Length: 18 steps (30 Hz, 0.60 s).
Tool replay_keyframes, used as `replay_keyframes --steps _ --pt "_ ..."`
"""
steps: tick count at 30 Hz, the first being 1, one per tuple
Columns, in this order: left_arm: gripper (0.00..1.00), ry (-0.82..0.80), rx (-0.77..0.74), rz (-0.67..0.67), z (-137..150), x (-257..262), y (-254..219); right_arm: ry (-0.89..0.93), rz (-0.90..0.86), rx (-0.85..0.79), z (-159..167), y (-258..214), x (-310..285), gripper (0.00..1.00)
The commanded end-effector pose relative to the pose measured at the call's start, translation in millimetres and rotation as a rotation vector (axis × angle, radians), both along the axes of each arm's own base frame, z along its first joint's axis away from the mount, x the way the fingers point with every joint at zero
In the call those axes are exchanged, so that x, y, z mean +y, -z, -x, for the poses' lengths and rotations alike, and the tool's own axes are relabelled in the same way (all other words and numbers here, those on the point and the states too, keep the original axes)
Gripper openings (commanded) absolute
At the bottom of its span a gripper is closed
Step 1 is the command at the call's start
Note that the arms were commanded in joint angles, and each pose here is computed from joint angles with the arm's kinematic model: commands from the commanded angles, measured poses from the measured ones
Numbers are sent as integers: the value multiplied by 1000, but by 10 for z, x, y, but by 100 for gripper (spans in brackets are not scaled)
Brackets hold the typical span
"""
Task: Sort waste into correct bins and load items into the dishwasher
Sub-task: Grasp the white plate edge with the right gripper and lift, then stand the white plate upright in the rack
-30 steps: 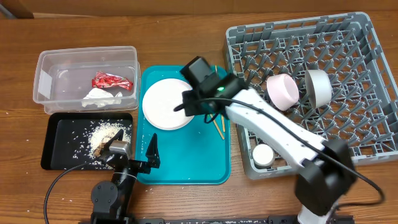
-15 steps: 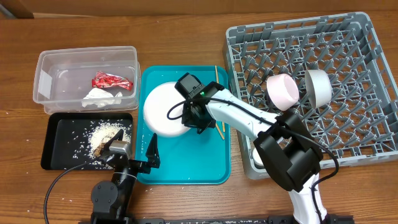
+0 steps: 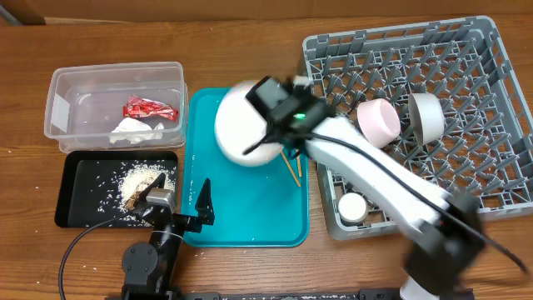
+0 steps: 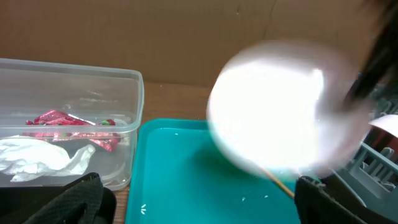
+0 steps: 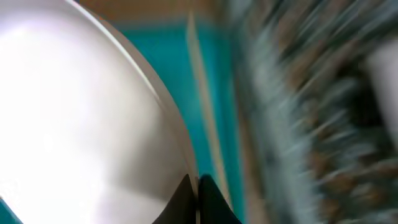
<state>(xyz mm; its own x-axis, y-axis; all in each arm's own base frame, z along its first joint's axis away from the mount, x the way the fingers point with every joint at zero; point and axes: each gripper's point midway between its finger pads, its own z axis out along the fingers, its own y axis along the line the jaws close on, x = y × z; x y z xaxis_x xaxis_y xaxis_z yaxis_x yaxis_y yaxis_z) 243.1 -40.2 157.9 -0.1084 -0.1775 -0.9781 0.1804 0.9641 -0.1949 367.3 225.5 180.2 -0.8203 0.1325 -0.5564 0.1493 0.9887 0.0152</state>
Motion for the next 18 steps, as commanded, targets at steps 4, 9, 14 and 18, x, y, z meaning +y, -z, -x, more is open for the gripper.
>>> replay_keyframes --steps 4,9,14,18 --pt "100 -17 -1 13 -2 31 3 381 613 -592 -52 -1699 -1295 4" --pt "100 -17 -1 13 -2 31 3 448 719 -501 -256 -1481 -1673 4" --pt "100 -17 0 13 -2 30 3 451 666 -347 -515 -981 -1910 4" --pt "100 -17 -1 13 -2 31 3 385 639 -276 -681 -763 -1911 4"
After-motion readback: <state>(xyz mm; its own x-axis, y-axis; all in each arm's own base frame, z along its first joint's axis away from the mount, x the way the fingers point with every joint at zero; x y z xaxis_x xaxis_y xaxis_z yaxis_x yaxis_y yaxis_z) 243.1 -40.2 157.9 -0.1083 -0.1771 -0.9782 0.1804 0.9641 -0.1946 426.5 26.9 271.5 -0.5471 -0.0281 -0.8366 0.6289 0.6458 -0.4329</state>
